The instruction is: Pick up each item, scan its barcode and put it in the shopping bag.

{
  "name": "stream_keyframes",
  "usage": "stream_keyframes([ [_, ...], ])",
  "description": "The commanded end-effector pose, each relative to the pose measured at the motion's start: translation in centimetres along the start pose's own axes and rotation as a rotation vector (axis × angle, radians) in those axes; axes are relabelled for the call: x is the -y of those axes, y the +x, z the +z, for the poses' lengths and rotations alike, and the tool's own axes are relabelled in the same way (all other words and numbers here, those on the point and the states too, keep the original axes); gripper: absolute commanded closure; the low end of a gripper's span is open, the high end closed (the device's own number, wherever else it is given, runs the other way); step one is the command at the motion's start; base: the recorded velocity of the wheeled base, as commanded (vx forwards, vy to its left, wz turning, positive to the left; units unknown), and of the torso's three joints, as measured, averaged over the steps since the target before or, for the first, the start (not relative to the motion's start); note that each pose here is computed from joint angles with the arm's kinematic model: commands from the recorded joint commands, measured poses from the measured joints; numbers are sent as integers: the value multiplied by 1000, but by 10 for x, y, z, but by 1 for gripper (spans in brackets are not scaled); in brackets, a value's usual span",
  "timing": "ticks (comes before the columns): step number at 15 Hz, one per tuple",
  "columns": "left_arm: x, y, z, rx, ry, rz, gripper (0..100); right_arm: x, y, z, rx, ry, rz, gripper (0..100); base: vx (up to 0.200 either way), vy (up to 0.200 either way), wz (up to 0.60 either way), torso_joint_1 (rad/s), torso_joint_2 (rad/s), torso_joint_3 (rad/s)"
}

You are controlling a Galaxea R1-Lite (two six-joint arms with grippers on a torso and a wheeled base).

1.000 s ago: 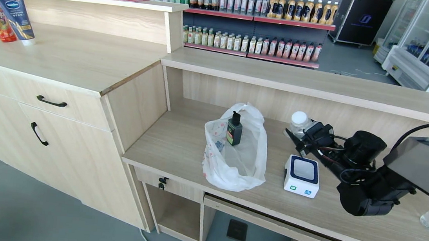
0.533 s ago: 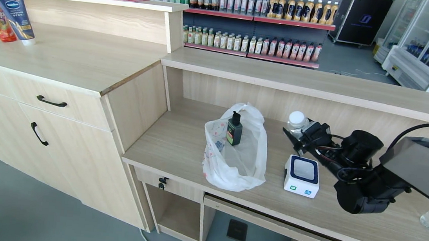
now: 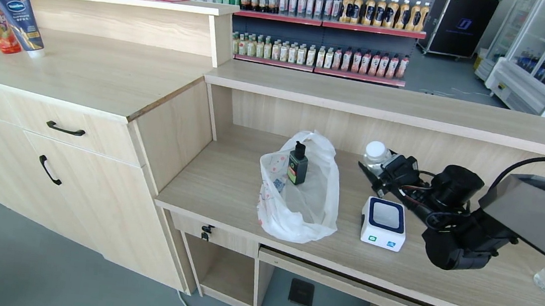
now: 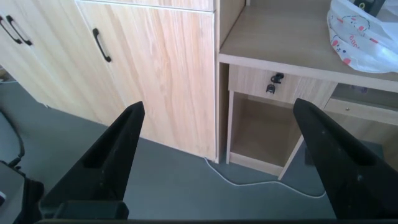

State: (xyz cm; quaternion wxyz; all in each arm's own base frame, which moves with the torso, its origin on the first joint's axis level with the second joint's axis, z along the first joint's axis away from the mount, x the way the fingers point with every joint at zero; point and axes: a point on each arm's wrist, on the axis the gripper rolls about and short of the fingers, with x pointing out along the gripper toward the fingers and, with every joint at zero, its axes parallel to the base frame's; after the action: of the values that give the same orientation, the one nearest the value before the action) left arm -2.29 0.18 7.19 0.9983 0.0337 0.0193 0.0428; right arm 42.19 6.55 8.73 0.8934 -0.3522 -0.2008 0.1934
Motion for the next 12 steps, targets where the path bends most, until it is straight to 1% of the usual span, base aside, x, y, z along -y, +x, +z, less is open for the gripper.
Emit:
stream_keyframes([
  [1,0,0,0,0,0,1,0,-1,1,0,2,0,2,100,0,0,0,0,0,0],
  [9,0,0,0,0,0,1,0,0,1,2,12,3,6,100,0,0,0,0,0,0],
  [10,0,0,0,0,0,1,0,1,1,3,15,3,3,100,0,0,0,0,0,0],
  [12,0,0,0,0,0,1,0,10,0,13,29,17,-11,100,0,0,0,0,0,0],
])
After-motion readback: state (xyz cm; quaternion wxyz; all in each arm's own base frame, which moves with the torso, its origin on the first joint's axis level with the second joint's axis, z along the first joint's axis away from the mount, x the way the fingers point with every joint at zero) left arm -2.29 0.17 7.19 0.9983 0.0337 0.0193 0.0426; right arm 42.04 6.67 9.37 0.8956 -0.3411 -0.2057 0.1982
